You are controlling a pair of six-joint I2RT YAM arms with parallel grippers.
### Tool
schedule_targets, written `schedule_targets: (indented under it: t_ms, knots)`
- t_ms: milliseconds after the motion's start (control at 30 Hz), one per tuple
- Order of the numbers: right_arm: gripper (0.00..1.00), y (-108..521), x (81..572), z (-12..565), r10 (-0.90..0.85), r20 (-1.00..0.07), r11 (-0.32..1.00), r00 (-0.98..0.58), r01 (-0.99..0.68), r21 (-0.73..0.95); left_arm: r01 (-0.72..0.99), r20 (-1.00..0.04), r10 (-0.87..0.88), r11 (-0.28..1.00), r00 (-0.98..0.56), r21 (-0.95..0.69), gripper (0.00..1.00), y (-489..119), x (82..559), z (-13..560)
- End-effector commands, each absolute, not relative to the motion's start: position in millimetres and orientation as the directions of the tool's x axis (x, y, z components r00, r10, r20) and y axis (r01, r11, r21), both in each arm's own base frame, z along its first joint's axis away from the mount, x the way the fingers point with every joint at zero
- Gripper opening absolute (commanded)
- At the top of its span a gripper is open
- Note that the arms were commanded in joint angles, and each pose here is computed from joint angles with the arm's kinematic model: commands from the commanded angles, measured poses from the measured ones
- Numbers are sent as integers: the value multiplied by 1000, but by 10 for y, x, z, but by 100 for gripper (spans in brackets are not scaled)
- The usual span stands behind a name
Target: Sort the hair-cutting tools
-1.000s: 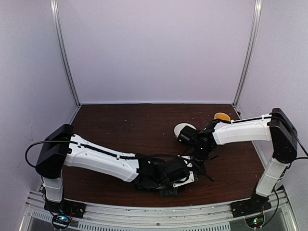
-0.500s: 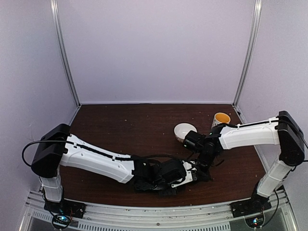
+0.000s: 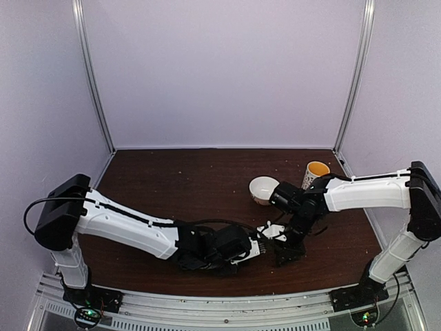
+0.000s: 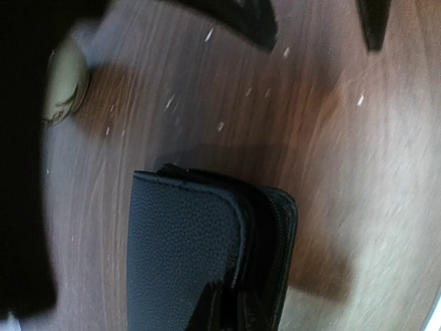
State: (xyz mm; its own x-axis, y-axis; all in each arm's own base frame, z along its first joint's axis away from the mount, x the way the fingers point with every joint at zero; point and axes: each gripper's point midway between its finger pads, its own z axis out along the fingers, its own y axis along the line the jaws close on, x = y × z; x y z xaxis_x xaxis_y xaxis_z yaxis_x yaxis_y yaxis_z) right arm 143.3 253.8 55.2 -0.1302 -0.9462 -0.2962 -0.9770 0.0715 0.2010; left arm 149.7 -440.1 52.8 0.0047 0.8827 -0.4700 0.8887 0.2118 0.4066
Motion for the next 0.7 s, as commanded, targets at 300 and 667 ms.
schedule_targets:
  t_ms: [300,667]
  knots:
    - [33,2859,1558,624,-899,-390,93,-198,-958,271,931,-561,827,229,-32,283,0,-3912,1417,654]
    - [48,2965,1603,705,-868,-433,115,-241,-948,298,972,-631,776,158,-13,174,0,-3845,1299,1064]
